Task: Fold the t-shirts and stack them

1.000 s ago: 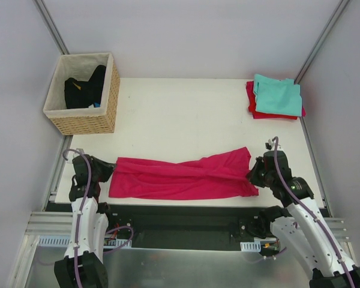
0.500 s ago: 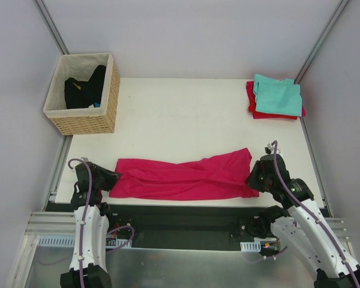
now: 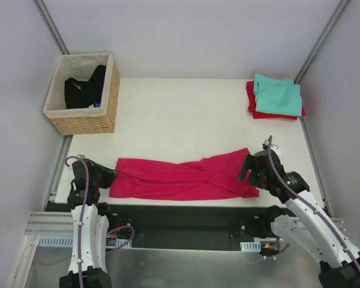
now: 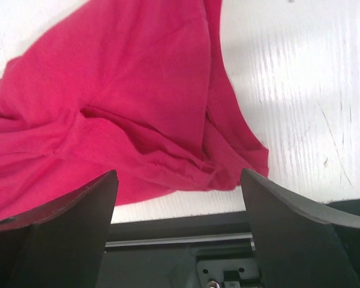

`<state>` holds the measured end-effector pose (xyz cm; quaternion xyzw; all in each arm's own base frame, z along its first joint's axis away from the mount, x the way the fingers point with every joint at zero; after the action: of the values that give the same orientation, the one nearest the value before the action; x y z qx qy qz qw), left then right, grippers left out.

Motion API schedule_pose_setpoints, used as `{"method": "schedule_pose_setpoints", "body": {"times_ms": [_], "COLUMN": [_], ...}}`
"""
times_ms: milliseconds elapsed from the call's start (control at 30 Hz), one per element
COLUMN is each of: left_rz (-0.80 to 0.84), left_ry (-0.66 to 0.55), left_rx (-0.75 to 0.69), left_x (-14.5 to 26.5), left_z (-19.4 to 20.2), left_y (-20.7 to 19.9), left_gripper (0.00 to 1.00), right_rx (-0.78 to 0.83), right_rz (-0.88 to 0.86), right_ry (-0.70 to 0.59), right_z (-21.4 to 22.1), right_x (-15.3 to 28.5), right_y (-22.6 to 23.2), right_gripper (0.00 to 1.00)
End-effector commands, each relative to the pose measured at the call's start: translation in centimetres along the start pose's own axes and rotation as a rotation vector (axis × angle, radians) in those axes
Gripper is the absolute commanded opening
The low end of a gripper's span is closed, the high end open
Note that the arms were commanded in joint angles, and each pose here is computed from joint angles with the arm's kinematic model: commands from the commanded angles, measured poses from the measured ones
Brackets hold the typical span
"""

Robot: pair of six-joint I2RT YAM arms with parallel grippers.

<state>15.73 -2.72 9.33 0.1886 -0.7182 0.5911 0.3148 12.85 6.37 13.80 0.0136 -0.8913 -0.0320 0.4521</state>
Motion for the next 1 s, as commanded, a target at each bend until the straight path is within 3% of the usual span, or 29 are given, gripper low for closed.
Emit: {"method": "schedule_pose_setpoints", "body": {"times_ms": [0,33,67,133,167,267,500,733,967], "left_rz": [0.022,0.041,0.080,0.142,0.159,0.179,0.227,0.197,0.266], "left_ry": [-0.061,-0.060,-0.063,-0.025,0.000,0.092,0.078,0.260,0.382], "left_rx": [0.015,0.007,-0.026,-0.077,-0.113,-0.134,-0.134,-0.112,-0.167], "left_x": [1.8,2.2,2.9,3.7,4.0,3.8,2.9,-1.8,-3.5], "left_z": [-1.1,-1.3,-1.6,-1.7,-2.0,-2.0,-2.1,1.1,4.0], "left_y": [-2.7,-3.5,-5.1,-7.4,-8.9,-11.1,-11.3,-8.0,-8.3], "left_gripper": [0.06,0.08,0.31,0.49,0.68,0.78,0.83,0.81,0.81], "right_rx": [0.015,0.029,0.032,0.048,0.053,0.058,0.068,0.080,0.090], "right_rz": [-0.006,-0.011,-0.044,-0.048,-0.074,-0.092,-0.114,-0.101,-0.093], "right_ry": [-0.091,-0.089,-0.115,-0.086,-0.100,-0.077,-0.038,-0.024,0.002], "right_z": [-3.8,-4.2,-5.3,-5.8,-6.5,-7.4,-8.7,-9.2,-8.8], "right_x": [-0.5,-0.8,-0.9,-2.3,-2.7,-4.4,-6.4,-7.5,-8.6], "right_y": [1.4,1.7,2.5,3.3,4.0,5.3,6.9,7.3,7.4], "right_gripper": [0.87,0.87,0.87,0.87,0.87,0.87,0.87,0.87,0.87]}}
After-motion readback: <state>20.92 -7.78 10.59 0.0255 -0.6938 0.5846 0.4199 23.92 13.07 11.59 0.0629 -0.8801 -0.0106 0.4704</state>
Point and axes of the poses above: each gripper's point midway between its finger pads, its own x axis back along the fingers, its own y axis along the line the jaws close on, z = x × y, the point moved 5 cm from there along x, back along the fingers, and after that the axes turned 14 degrees about x, right-handed, at the moved point
